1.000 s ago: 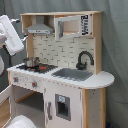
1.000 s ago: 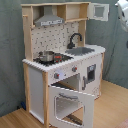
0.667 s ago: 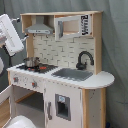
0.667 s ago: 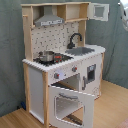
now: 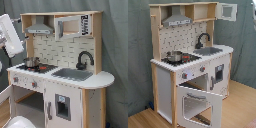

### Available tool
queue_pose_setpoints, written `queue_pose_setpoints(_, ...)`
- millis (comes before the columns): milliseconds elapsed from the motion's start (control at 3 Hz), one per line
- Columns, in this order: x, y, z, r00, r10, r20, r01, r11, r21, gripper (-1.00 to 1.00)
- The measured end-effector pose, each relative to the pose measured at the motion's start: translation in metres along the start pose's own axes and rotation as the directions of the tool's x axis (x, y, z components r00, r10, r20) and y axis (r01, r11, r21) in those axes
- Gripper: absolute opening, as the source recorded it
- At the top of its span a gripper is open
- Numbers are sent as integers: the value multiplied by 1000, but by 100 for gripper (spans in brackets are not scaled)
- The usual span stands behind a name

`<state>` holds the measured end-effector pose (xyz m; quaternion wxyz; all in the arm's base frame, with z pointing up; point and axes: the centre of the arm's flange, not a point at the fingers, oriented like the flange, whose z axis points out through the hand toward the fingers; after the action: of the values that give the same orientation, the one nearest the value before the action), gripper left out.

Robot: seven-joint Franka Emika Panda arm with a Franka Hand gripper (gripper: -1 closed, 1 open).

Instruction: Play with the kitchen

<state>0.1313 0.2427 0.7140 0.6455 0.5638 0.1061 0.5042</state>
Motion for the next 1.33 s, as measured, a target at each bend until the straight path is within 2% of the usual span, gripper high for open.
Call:
queue_pose_setpoints(333,-8,1,0,998,34,56,-32,999,-24,100)
queue_pose_setpoints(667,-17,1,-1,991,67,113,-62,997,-52,100)
queue_pose_setpoints(1333,-36,5,-2,967,135,217,-113,987,-111,100)
